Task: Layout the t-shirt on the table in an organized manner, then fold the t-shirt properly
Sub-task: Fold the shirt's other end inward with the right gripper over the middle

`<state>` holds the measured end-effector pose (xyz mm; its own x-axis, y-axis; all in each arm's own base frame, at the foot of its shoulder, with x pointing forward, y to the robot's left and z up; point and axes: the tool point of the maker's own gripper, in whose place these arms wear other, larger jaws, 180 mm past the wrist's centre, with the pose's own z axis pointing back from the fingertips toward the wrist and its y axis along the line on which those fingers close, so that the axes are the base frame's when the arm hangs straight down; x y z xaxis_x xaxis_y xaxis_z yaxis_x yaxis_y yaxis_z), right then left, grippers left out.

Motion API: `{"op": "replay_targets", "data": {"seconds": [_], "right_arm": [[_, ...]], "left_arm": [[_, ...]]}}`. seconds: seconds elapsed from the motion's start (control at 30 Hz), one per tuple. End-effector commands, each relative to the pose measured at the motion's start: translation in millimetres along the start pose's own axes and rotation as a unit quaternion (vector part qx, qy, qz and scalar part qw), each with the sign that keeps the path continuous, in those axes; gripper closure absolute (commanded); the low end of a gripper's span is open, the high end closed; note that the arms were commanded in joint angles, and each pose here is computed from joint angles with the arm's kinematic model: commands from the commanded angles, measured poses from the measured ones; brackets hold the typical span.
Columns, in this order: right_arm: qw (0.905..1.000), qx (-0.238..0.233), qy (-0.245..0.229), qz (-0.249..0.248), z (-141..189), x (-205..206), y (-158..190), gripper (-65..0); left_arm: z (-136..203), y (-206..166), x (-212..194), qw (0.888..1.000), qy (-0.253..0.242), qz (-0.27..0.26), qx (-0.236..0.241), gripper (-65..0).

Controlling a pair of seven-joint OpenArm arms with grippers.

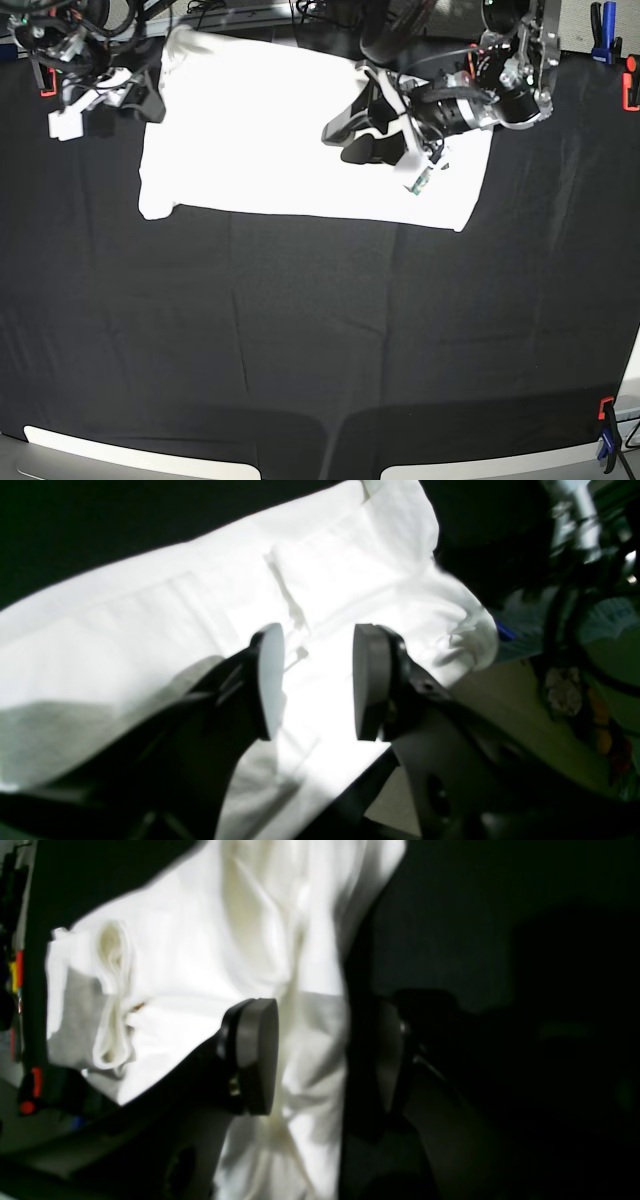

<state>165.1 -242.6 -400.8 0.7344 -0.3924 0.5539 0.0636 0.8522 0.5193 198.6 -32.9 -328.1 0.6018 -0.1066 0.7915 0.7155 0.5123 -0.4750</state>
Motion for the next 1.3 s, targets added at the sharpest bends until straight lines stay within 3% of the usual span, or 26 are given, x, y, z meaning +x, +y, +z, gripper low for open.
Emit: {"op": "replay_targets", "data": {"seconds": [0.0, 0.17, 0.37, 0.43, 0.53, 0.73, 0.87, 1.0, 1.13, 1.27], "right_arm": [[0.9999, 0.010, -0.014, 0.001, -2.7, 9.4, 0.7, -29.1], [0.9988, 0.037, 0.011, -0.030, -29.3, 0.1, 3.7, -29.1], [0.9947, 0.083, 0.059, -0.011, -52.0, -19.3, 34.6, -28.9], [0.9934, 0.092, 0.068, -0.006, -55.8, -23.0, 41.4, -22.2], [0.9935, 0.095, 0.062, -0.001, -58.3, -16.2, 43.3, 0.0], [0.9962, 0.077, 0.018, 0.036, -58.4, 39.5, 31.4, 0.0], [0.9977, 0.022, -0.004, 0.064, -48.8, 76.8, 4.5, 0.0], [0.9968, -0.008, -0.061, 0.051, -30.4, 114.4, -14.1, 0.0], [0.9950, 0.023, -0.089, 0.040, -27.5, 127.9, -1.8, 0.0], [0.9930, 0.045, -0.084, 0.069, -35.8, 128.6, 24.1, 0.0]], "left_arm": [[1.0, -5.3, 13.0, 1.000, -0.025, -0.007, -0.011, -21.1], [1.0, -5.3, 13.1, 1.000, -0.025, -0.007, -0.011, -21.1], [1.0, -5.3, 13.1, 1.000, -0.025, -0.007, -0.011, -21.1], [1.0, -5.3, 13.0, 1.000, -0.025, -0.008, -0.011, -21.1], [1.0, -5.2, 13.0, 1.000, -0.025, -0.007, -0.011, -21.1], [1.6, -6.6, 15.4, 0.999, -0.029, -0.008, -0.013, -21.1], [5.9, -18.8, 33.1, 0.997, -0.061, -0.006, -0.035, -21.1], [13.6, -30.9, 52.9, 0.995, -0.083, -0.040, -0.038, -21.1], [18.9, -36.9, 63.6, 0.993, -0.089, -0.072, -0.030, -21.1], [18.3, -31.5, 59.8, 0.993, -0.076, -0.085, -0.013, -21.1]]}}
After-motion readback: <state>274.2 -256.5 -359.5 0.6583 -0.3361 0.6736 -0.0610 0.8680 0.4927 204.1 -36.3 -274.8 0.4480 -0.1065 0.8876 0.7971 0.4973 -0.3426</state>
